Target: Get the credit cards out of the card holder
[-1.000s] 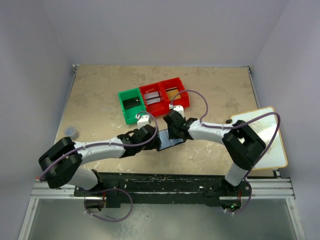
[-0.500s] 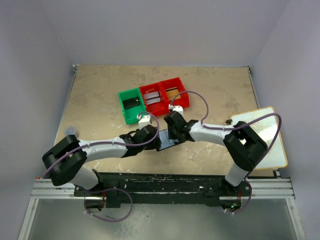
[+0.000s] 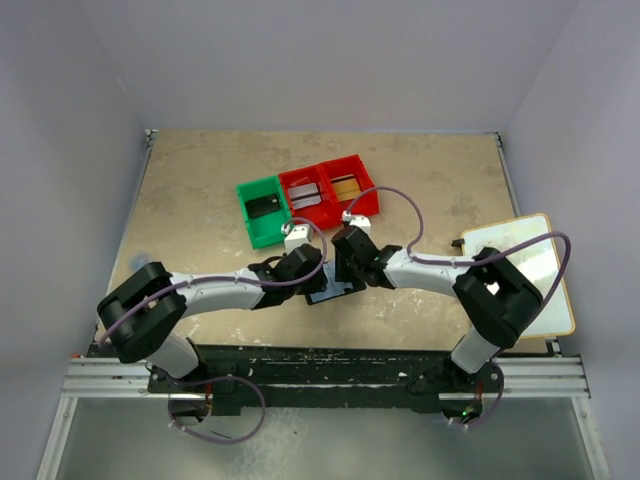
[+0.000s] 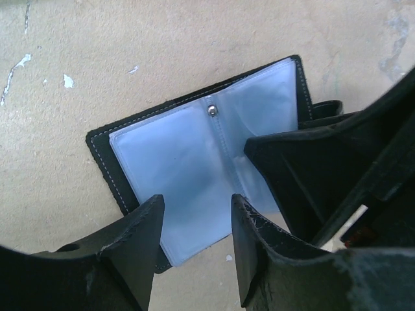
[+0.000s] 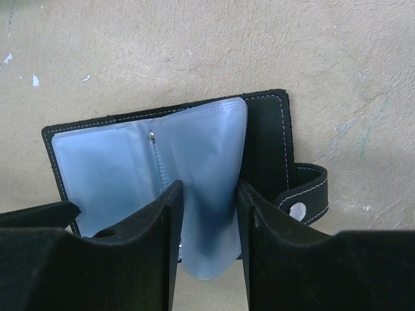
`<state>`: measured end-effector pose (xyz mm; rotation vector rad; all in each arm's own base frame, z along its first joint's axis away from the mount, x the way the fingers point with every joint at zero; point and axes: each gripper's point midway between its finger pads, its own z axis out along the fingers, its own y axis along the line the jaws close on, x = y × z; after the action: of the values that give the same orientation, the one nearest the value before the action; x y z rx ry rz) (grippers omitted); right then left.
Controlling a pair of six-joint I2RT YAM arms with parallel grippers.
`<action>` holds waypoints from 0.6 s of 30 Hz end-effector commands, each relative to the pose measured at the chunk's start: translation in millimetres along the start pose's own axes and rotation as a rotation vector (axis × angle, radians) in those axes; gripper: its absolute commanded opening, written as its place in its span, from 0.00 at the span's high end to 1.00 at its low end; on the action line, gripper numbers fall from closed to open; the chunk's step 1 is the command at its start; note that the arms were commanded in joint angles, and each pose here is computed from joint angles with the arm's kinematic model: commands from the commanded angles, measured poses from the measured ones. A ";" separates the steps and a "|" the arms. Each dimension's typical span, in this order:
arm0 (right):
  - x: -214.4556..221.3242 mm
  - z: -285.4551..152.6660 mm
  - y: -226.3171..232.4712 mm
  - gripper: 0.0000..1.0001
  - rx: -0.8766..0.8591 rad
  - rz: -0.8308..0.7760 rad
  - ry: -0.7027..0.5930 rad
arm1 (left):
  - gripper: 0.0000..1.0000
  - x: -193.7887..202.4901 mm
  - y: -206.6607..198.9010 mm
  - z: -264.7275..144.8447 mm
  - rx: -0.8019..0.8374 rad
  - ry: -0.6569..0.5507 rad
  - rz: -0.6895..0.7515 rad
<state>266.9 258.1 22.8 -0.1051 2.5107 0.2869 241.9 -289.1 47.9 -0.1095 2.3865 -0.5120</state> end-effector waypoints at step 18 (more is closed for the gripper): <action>-4.2 -19.3 -10.2 0.49 -0.028 0.060 0.006 | 0.52 7.4 18.4 6.9 -0.097 0.005 -0.020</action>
<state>258.7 258.9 26.6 -0.0490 2.5074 0.3863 239.6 -276.3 31.0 -0.1570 2.4231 -0.4223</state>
